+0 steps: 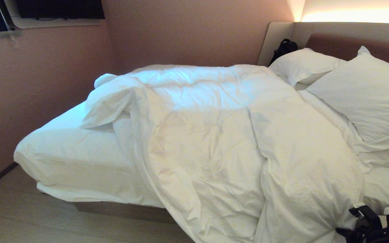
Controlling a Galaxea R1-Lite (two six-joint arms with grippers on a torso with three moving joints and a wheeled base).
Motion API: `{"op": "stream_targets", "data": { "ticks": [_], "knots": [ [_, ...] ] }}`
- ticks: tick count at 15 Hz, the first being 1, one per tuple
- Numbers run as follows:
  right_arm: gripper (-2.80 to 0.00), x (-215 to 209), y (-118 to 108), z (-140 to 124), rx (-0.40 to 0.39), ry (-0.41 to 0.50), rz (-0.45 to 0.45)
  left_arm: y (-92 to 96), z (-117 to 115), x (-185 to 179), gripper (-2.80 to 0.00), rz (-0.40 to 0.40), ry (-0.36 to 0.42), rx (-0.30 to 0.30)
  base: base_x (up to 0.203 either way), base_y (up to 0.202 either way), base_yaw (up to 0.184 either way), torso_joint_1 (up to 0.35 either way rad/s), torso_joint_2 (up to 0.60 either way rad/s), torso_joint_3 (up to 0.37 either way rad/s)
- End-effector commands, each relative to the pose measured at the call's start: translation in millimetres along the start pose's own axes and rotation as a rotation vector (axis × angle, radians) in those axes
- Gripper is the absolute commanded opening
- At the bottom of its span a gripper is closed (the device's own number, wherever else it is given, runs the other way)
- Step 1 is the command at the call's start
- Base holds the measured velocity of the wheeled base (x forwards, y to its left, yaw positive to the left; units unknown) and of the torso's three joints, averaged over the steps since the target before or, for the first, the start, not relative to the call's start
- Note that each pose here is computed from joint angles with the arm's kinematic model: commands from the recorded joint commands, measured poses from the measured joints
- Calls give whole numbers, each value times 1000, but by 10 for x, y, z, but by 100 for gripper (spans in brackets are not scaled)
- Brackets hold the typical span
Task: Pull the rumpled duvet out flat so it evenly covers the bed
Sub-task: Flatten the corners of the folded blanket
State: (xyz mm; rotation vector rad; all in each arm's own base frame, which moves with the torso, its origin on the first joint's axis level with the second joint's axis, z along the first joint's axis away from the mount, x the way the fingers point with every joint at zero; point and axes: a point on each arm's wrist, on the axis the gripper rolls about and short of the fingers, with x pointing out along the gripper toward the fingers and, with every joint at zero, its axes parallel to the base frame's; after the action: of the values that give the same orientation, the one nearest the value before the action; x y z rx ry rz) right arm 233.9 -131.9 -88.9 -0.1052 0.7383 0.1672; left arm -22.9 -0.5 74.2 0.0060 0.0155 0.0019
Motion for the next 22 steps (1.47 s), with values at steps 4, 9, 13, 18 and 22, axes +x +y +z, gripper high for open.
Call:
{"op": "stream_targets", "data": {
  "ticks": [4, 9, 13, 18, 22],
  "knots": [
    [-280, 1, -3, 1, -6, -5, -1, 0, -1, 0, -280, 1, 0, 0, 0, 0, 0, 0, 0, 0],
    [-280, 0, 1, -1, -5, -4, 1, 0, 4, -1, -280, 1, -2, 0, 0, 0, 0, 0, 0, 0],
    [-280, 0, 1, -1, -5, -4, 1, 0, -1, 0, -280, 1, 0, 0, 0, 0, 0, 0, 0, 0],
    [-280, -14, 14, -15, 0, 3, 2, 0, -1, 0, -280, 1, 0, 0, 0, 0, 0, 0, 0, 0],
    [-280, -35, 42, -51, -1, 18, -24, 0, -1, 0, -280, 0, 0, 0, 0, 0, 0, 0, 0, 0]
  ]
}}
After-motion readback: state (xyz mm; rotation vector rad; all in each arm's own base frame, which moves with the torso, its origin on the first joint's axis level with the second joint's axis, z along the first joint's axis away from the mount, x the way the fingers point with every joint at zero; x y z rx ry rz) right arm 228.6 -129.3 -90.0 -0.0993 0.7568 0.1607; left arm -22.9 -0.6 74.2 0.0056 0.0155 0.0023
